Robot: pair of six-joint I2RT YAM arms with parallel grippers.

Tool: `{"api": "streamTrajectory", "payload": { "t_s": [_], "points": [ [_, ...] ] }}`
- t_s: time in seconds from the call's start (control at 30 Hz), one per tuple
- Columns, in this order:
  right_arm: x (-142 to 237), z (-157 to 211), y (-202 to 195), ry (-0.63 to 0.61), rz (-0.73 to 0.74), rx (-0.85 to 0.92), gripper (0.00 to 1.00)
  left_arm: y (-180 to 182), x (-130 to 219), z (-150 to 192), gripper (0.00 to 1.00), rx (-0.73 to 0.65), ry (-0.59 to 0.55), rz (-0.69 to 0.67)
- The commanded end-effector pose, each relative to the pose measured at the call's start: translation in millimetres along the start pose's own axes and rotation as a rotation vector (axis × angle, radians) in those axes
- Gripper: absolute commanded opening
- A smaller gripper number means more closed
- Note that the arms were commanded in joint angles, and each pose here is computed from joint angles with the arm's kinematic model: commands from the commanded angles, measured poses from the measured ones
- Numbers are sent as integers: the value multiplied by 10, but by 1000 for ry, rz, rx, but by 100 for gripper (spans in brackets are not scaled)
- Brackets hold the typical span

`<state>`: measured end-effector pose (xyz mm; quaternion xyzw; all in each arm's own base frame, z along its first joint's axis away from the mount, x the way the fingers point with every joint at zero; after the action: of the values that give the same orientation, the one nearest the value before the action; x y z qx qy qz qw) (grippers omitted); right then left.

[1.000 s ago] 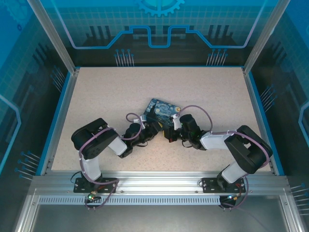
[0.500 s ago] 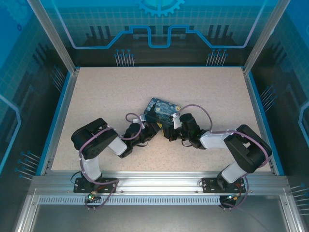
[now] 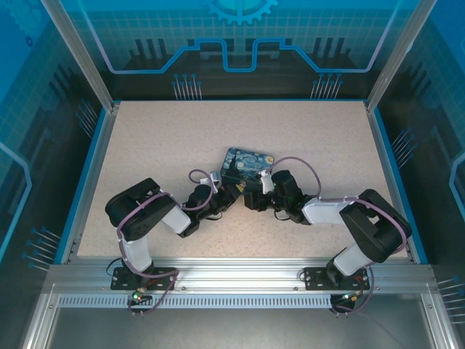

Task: Unlock a padlock with a key

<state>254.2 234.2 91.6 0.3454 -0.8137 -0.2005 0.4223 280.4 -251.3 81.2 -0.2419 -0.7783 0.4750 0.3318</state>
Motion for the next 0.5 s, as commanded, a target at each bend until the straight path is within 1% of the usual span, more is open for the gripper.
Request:
{"api": "streamTrajectory", "payload": {
  "t_s": [0.0, 0.13, 0.2, 0.3, 0.47],
  "points": [
    [132, 3, -69, -16, 57, 37, 40, -181, 14, -51, 0, -29, -18, 58],
    [296, -24, -95, -34, 146, 111, 49, -196, -4, -49, 0, -20, -9, 55],
    [401, -17, -100, -39, 216, 173, 52, -213, -4, -54, 0, -10, -6, 56],
    [521, -14, -20, -76, 299, 311, 53, -262, -10, -59, 0, 10, 4, 57],
    [662, 18, 192, -152, 449, 601, 52, -335, 17, -60, 0, 49, 31, 47]
  ]
}}
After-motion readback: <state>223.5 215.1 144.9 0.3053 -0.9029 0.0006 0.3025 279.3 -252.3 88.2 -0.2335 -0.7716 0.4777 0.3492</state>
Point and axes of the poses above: each hand's point on the last joint's axis, 136 mm out from that joint toward the fingers, its own x axis back along the fingers, its own y axis along the line the jaws close on, z = x × y, the point moved 5 cm from there along x, back along the fingers, and after that the axes turned 7 degrees about -x, right-handed, at the moved point
